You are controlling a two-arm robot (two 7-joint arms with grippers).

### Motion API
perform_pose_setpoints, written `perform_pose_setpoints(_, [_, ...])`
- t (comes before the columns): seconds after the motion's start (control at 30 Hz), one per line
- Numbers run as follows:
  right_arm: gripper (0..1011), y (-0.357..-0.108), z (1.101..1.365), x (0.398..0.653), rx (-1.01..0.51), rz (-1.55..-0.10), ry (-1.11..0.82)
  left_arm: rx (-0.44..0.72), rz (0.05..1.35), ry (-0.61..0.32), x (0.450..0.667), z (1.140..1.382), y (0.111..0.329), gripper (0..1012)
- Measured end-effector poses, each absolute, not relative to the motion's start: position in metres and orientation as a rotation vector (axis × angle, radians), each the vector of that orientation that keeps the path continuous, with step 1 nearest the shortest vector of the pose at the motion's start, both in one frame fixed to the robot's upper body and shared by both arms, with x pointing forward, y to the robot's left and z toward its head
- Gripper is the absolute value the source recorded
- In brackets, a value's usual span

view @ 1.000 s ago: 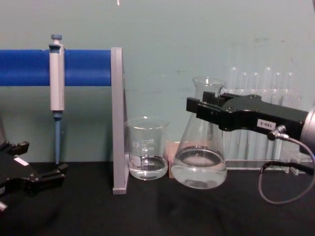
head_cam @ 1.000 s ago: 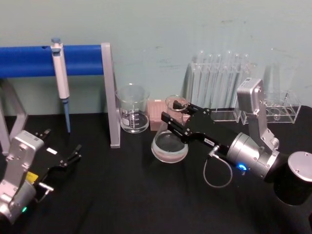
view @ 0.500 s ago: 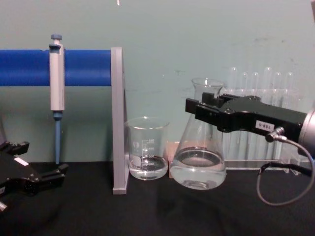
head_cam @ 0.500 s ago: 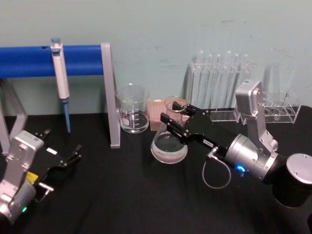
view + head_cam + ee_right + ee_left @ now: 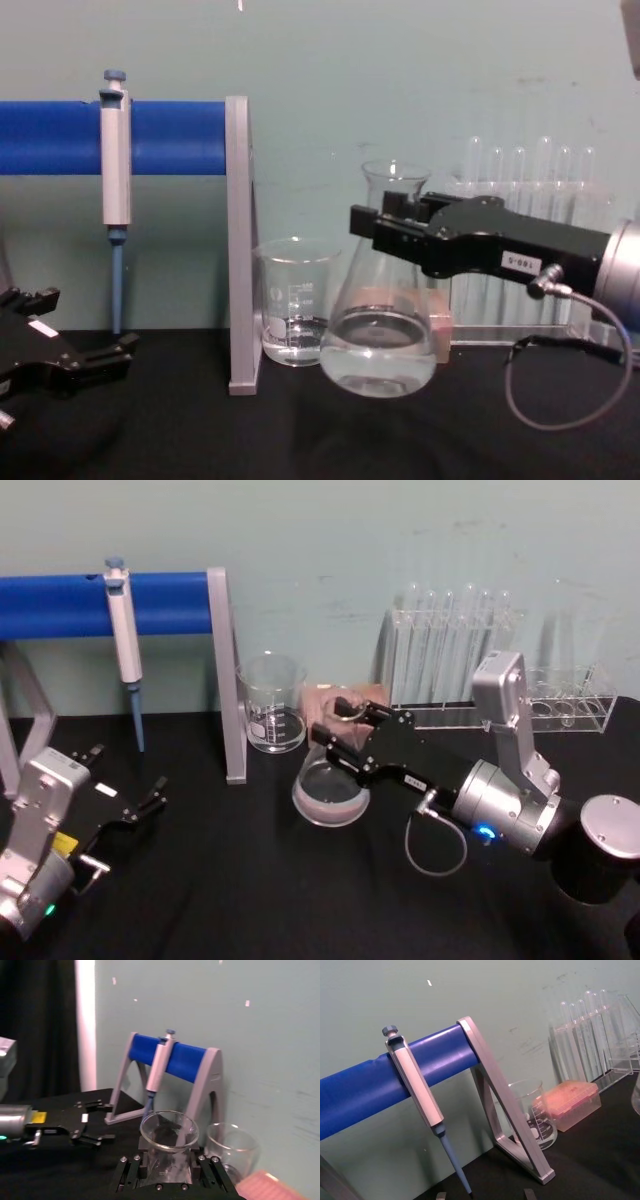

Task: Grasp the erlenmeyer flask with one hand, shake it three times, then place it back.

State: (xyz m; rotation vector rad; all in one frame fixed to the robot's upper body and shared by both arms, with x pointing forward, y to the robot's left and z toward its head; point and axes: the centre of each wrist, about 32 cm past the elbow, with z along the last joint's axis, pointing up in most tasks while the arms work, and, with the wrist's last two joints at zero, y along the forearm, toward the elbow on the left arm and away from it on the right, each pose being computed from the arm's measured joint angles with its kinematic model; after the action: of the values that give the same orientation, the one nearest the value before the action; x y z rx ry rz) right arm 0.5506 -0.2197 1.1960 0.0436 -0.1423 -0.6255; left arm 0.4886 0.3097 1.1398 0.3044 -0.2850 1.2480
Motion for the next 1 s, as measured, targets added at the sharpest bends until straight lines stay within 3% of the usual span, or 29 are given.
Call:
perform_pose_setpoints(0.53, [458, -0.208, 1.195, 0.548, 0.049, -0.471, -0.139, 0.304, 1.248, -0.285, 0.489, 1.140, 0.310, 1001])
perform_pose_setpoints(1.0, [458, -0.210, 1.195, 0.546, 0.054, -0.503, -0.147, 0.304, 1.248, -0.285, 0.489, 1.140, 0.310, 1001])
